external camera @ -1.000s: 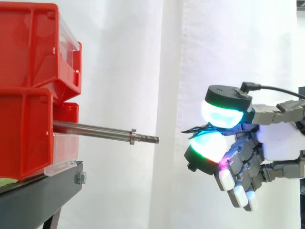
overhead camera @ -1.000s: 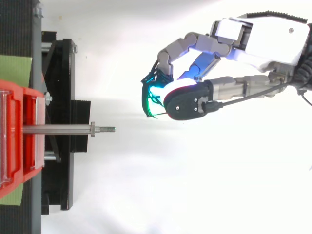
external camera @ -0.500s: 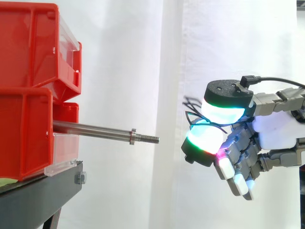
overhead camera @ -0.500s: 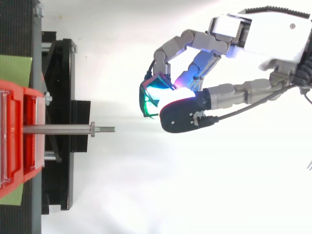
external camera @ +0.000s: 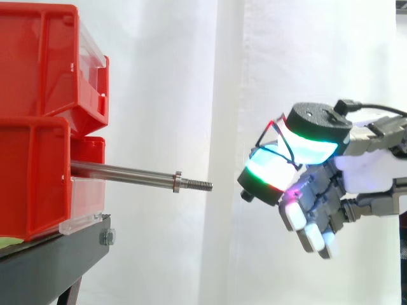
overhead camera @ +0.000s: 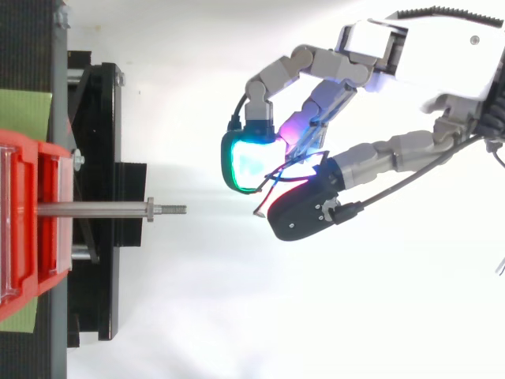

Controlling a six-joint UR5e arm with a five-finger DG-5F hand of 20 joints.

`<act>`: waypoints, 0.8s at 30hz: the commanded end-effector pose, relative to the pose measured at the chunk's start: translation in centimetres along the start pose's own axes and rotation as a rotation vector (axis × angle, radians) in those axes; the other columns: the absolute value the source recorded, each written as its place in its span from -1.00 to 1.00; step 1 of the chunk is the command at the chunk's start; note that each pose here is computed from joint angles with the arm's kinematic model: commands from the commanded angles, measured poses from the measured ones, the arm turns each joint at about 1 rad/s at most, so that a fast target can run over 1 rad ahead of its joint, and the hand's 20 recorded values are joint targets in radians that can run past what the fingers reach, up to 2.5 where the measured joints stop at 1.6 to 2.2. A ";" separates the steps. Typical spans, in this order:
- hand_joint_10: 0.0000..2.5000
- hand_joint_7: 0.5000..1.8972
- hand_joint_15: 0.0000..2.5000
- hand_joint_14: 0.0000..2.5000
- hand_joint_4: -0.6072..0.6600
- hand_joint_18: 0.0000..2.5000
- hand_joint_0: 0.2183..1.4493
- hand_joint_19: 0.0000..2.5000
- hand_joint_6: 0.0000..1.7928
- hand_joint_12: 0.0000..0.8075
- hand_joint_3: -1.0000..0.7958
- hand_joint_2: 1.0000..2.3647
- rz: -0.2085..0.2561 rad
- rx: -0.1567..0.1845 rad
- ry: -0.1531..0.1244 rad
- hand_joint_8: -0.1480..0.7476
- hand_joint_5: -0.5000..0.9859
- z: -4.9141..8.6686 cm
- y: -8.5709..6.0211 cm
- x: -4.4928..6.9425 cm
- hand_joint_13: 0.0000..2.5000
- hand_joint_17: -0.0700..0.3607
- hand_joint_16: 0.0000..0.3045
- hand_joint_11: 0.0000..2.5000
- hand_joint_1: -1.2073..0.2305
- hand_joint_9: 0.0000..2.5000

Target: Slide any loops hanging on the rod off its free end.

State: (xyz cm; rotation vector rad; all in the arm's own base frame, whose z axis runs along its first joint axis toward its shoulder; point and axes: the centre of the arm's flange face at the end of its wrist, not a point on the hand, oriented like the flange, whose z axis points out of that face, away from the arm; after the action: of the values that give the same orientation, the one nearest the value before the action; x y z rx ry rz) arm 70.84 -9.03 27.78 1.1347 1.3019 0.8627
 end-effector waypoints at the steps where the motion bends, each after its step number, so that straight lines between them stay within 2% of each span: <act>1: -0.99 -0.15 -0.61 -0.99 -0.23 -0.24 -0.22 -0.48 0.05 -0.28 -0.35 -0.99 0.001 -0.010 -0.004 -0.05 -0.55 0.4 1.4 -0.5 -0.15 -0.21 -0.71 -0.61 -0.41 -0.19; 2: -0.99 -0.17 -0.60 -0.99 -0.21 -0.24 -0.24 -0.48 0.05 -0.28 -0.36 -0.99 0.001 -0.010 -0.004 -0.05 -0.55 0.4 1.4 -0.5 -0.15 -0.21 -0.71 -0.62 -0.40 -0.19; 7: -0.99 -0.23 -0.61 -0.99 -0.09 -0.24 -0.30 -0.46 0.05 -0.26 -0.40 -0.99 -0.007 0.034 0.011 -0.03 -0.54 0.1 2.0 -0.4 -0.15 -0.22 -0.71 -0.62 -0.31 -0.18; 14: -0.99 -0.23 -0.60 -0.99 -0.04 -0.25 -0.38 -0.46 0.03 -0.25 -0.44 -1.00 -0.008 0.035 0.014 -0.02 -0.52 0.1 2.0 -0.1 -0.15 -0.21 -0.71 -0.63 -0.10 -0.16; 16: -0.99 -0.20 -0.60 -0.98 -0.05 -0.25 -0.38 -0.46 0.02 -0.24 -0.44 -1.00 -0.008 0.035 0.013 -0.02 -0.52 0.1 2.0 -0.2 -0.15 -0.21 -0.71 -0.63 -0.10 -0.16; 24: -0.99 -0.30 -0.60 -0.99 -0.03 -0.27 -0.38 -0.42 0.02 -0.21 -0.27 -0.98 -0.008 0.036 0.013 0.01 -0.52 0.1 2.0 -0.2 -0.16 -0.20 -0.70 -0.63 0.03 -0.18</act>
State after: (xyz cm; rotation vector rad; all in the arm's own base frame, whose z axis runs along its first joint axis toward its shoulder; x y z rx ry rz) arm 71.14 -8.72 29.77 1.1523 1.3358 0.8457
